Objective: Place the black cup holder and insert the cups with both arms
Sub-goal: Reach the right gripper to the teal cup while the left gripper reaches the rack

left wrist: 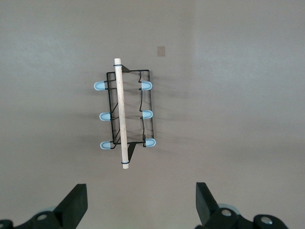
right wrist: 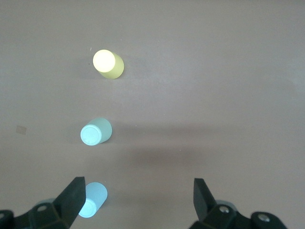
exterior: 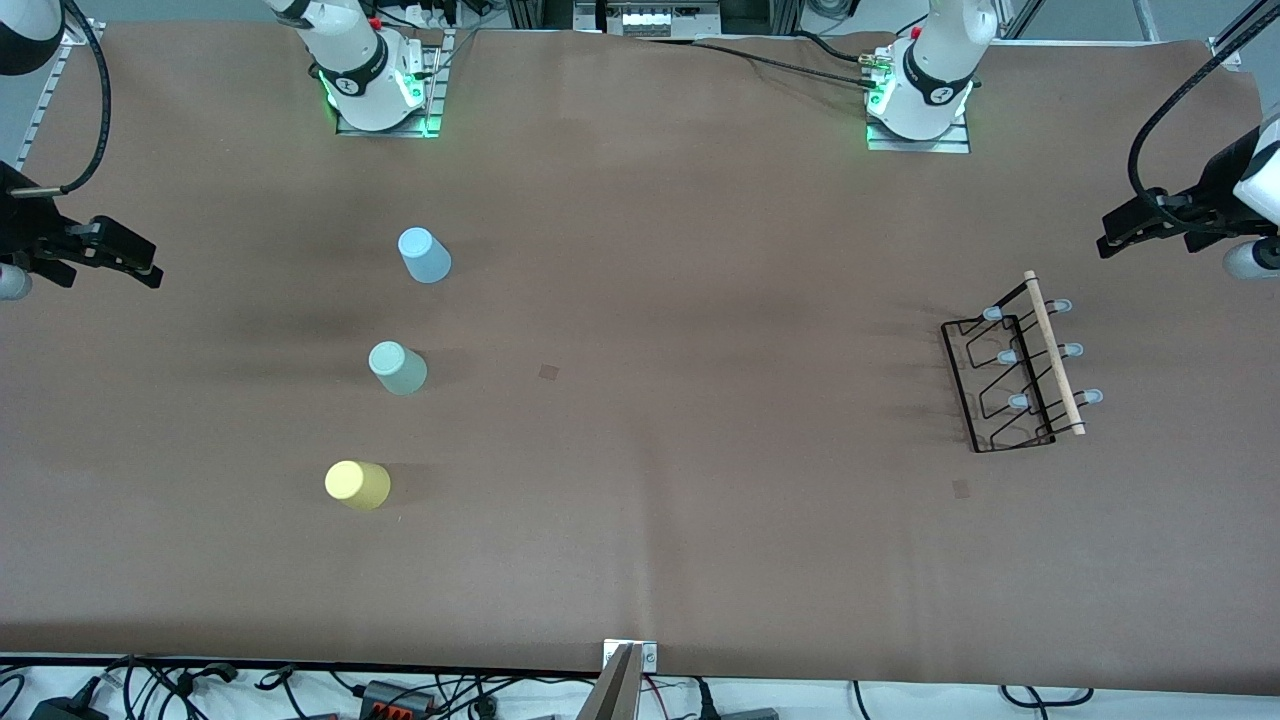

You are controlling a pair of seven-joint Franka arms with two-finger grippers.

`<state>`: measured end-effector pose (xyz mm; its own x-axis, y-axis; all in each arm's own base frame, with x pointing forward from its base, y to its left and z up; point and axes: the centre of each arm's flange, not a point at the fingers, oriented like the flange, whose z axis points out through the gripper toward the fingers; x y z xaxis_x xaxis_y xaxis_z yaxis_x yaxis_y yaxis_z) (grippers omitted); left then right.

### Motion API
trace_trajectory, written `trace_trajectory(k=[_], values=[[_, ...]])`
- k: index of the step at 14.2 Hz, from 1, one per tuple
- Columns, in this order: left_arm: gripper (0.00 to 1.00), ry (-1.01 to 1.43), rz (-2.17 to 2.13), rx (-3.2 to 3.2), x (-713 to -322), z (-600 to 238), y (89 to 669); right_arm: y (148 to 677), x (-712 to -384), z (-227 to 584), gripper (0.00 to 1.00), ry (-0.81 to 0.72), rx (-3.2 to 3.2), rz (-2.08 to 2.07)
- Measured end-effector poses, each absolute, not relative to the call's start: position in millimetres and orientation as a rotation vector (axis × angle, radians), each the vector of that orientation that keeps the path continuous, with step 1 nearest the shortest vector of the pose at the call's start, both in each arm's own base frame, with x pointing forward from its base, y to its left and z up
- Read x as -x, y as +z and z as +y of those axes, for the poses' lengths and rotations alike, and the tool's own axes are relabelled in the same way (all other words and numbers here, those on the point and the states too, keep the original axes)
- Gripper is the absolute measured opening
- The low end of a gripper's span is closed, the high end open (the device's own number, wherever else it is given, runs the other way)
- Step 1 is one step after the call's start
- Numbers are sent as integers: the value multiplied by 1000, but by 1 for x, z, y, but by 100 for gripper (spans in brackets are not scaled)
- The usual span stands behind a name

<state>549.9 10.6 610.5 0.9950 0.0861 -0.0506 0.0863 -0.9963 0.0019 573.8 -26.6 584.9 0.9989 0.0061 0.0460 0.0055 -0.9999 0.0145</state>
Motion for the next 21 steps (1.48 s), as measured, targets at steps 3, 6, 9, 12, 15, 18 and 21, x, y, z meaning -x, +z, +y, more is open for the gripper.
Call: trace_trajectory(k=[3, 6, 9, 12, 15, 18, 21], values=[[100, -79, 138, -3134, -550, 11, 610, 586, -573, -25, 100, 74, -3126, 13], [100, -60, 138, -3135, -552, 12, 611, 588, -572, -24, 100, 80, -3126, 15], [100, -86, 138, -3135, -560, 12, 596, 589, -572, -24, 100, 81, -3126, 15], [100, -144, 142, -3133, -586, 15, 537, 588, -572, -24, 100, 76, -3127, 15], [100, -142, 112, -3131, -606, 37, 455, 586, -571, -24, 100, 64, -3127, 15], [100, -122, 112, -3129, -596, 64, 398, 572, -577, -19, 100, 24, -3129, 29], [100, -145, 119, -3125, -581, 72, 372, 549, -586, -5, 100, -33, -3130, 66]])
